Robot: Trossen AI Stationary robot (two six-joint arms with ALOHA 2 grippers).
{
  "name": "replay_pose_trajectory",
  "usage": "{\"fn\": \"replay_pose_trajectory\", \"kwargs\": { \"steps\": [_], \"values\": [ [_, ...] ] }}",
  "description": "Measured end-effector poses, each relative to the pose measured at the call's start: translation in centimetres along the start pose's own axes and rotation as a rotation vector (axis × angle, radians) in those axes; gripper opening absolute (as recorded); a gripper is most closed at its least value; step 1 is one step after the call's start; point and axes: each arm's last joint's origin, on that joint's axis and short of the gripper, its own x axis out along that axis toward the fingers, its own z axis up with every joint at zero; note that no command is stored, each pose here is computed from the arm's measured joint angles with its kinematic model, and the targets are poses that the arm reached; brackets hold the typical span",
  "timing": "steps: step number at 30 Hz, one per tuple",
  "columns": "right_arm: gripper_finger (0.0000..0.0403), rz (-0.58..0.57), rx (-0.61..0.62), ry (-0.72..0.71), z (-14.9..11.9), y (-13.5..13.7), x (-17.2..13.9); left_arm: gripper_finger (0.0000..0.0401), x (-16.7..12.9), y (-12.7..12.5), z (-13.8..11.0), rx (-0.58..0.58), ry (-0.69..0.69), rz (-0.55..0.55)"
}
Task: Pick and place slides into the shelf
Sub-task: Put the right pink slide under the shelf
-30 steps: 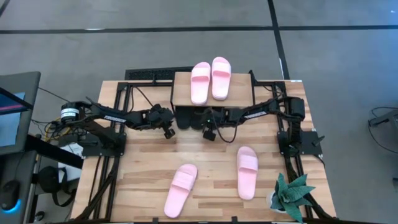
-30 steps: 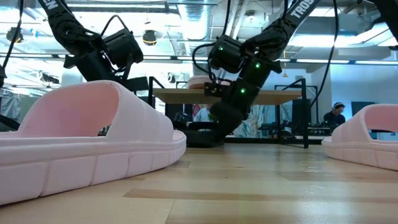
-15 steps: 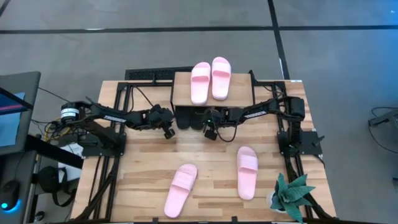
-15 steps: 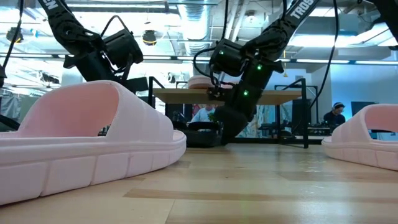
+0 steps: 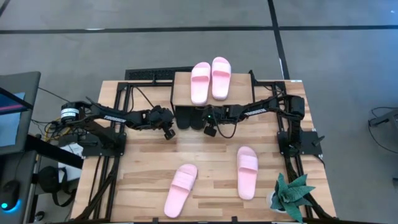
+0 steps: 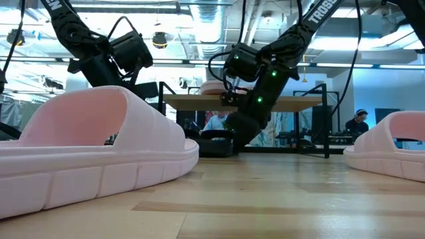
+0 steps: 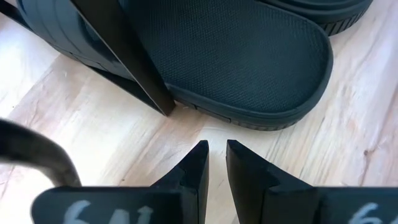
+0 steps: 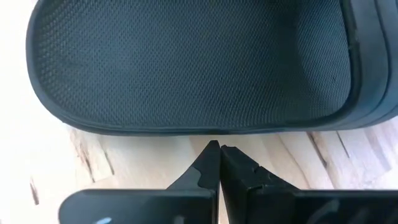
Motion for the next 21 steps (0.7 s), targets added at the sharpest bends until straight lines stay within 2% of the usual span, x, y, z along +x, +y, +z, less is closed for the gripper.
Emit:
{"fn": "replay_pose_trajectory", "kwargs": {
  "steps": [10,21],
  "values": [
    [0.0001,-0.008,0.009,0.033,-0.3,-0.1,0.0,0.0048,0.0,-0.1,0.0,-0.033,0.002,-0.024],
    [0.0001,-0.069,0.124,0.125,-1.2,0.0,-0.9,0.0048,-0.2,-1.0,-0.2,-0.022,0.003,-0.050]
  ]
}}
